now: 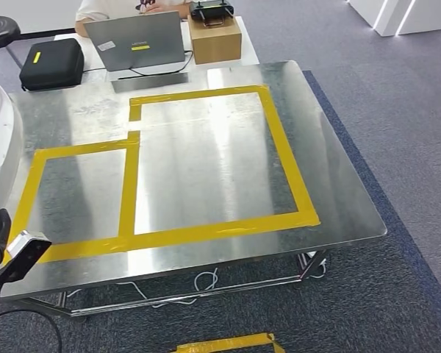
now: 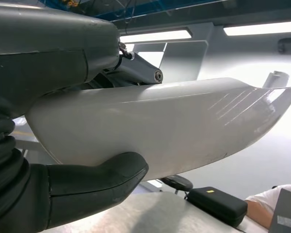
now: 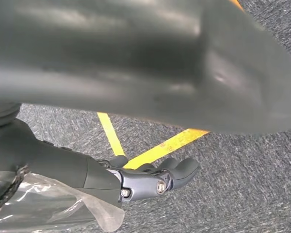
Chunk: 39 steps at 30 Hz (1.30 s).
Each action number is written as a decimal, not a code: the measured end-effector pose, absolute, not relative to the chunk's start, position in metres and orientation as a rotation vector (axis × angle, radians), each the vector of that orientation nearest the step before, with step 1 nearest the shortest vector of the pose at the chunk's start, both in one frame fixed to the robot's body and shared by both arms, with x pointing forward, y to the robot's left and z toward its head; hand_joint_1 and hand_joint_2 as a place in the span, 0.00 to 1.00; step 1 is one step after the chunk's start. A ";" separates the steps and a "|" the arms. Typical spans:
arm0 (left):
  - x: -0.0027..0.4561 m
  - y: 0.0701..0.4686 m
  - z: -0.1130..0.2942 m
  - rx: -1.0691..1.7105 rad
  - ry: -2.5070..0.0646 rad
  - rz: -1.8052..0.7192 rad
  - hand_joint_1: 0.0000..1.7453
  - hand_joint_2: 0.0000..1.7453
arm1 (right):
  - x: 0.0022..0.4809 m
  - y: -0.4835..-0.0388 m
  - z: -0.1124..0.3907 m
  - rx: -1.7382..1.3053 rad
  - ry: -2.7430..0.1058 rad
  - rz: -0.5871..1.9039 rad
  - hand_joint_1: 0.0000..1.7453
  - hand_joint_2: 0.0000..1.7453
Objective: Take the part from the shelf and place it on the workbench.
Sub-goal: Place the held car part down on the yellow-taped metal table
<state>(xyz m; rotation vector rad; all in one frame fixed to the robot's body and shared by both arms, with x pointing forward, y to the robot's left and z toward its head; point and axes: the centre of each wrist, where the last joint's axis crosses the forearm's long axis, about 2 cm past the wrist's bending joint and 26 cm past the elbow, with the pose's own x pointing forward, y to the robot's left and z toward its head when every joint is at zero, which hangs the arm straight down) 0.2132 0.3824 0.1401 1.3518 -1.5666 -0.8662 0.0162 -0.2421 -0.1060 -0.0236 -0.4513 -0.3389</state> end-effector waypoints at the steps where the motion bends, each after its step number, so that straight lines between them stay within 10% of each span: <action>1: 0.213 0.382 0.140 1.351 -1.567 -0.866 0.82 1.00 | 0.016 -0.242 -0.106 -0.024 -0.451 -0.339 0.00 0.00; 39: 0.218 0.384 0.144 1.361 -1.583 -0.866 0.82 1.00 | 0.016 -0.242 -0.106 -0.034 -0.449 -0.312 0.00 0.00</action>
